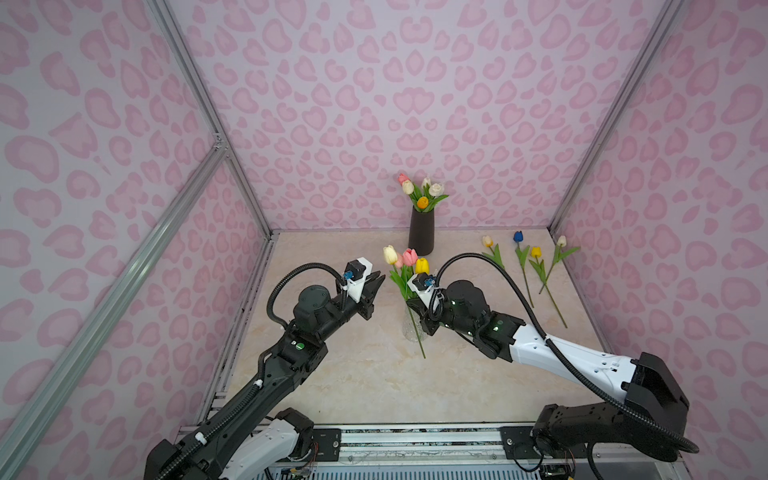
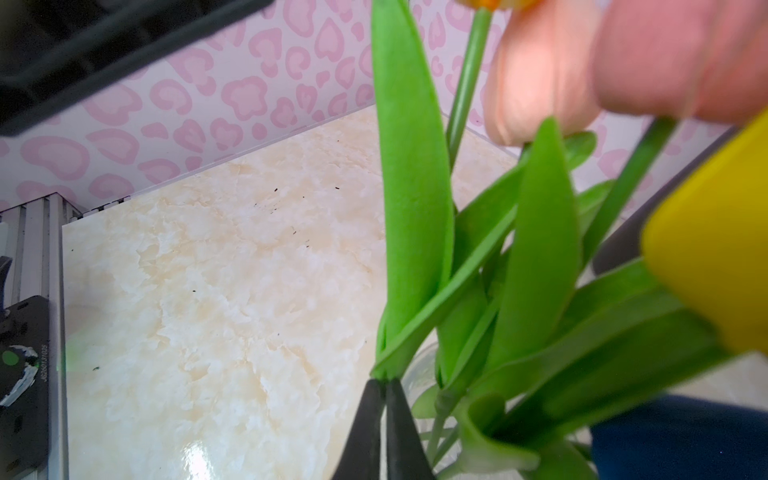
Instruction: Arrange the flowers into the vase
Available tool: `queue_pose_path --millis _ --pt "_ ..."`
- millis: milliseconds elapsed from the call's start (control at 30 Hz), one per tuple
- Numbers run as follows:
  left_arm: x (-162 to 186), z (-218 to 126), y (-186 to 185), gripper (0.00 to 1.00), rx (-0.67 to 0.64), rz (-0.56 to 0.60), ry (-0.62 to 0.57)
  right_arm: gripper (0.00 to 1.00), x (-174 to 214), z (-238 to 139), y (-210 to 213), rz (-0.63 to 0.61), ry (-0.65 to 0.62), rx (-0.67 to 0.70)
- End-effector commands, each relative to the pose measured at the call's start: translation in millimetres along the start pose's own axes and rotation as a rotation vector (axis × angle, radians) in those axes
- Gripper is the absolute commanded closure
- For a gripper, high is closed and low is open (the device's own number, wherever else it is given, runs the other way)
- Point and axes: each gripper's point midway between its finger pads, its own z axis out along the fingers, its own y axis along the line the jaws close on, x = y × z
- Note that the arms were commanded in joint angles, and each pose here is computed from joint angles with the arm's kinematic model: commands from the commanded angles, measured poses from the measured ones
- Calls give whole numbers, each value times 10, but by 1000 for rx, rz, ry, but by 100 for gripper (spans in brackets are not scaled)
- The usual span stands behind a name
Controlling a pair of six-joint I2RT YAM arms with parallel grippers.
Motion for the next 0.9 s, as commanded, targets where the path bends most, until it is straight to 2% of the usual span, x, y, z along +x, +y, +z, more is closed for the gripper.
queue_pose_path --millis 0,33,100,167,200,300,467,600,733,867 --pt "-63 -36 33 81 -24 2 -31 86 -132 -50 48 0 -74 -25" --pt "-50 -35 30 81 -22 3 -27 86 -135 -61 46 1 -80 -25" --pt "-25 -26 26 81 -20 1 -21 95 -146 -72 71 -10 -81 -37" --pt "-13 -8 29 81 -19 -3 -16 96 -135 -70 84 -14 -77 -45" --pt "-4 3 27 81 -16 -5 -12 94 -145 -79 89 -14 -80 -46" --pt "2 12 23 81 -13 -10 -11 77 -174 -127 136 -23 -96 -58" --pt "-32 -67 81 81 -57 -5 -38 66 -210 -281 267 -81 -118 -52" --pt "-42 -165 126 77 -97 2 -54 63 -249 -422 393 -90 -110 -27" --pt "-3 -333 165 74 -143 -12 -77 61 -3 -411 701 -63 22 -44" --pt "336 -526 254 65 -231 -44 -57 61 653 -150 853 -35 266 7"
